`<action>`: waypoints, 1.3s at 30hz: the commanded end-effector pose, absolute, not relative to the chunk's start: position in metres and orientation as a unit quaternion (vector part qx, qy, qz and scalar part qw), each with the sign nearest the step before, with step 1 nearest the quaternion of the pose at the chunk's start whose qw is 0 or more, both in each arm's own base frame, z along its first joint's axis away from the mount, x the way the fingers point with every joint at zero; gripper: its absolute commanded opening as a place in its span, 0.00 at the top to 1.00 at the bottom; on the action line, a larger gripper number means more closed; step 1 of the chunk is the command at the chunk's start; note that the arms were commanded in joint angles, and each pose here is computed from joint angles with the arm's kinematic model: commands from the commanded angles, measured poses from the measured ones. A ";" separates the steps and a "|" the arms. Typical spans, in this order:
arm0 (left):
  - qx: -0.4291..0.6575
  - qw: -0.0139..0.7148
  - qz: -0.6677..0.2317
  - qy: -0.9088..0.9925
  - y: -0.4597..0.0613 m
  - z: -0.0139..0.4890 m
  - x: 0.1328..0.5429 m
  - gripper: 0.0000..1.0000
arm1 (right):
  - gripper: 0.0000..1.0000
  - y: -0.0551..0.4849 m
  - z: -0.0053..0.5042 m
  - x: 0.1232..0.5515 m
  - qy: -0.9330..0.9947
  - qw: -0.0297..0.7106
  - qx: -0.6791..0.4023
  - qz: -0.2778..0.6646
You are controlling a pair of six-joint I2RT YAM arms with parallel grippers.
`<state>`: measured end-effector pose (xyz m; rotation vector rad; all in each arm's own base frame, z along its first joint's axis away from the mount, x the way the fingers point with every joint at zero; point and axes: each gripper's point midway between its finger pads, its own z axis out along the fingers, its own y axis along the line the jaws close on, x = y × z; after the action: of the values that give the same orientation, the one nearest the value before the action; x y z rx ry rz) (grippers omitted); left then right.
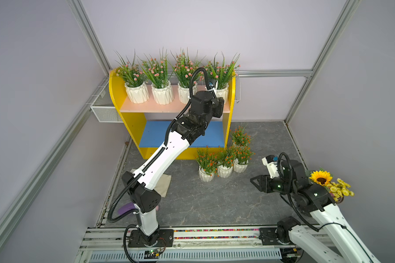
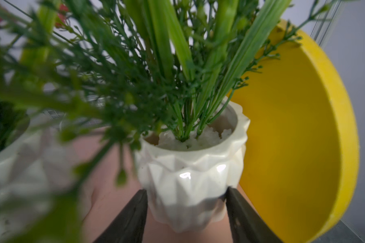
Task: Place the baby's breath potted plants on the rack by color
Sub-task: Place the baby's breath potted plant on the rack, then pick up the baby's breath potted plant from the center of the board.
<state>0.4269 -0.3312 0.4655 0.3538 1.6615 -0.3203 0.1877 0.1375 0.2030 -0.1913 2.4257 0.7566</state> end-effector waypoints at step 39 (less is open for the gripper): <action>0.159 0.570 -0.187 0.784 -0.226 0.274 0.286 0.33 | 0.54 0.214 0.131 0.219 0.923 0.264 -0.107 0.257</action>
<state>0.2922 -0.2247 0.2779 0.4095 1.8509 -0.3718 0.2065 0.2030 0.1308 -0.3296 2.5420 0.7103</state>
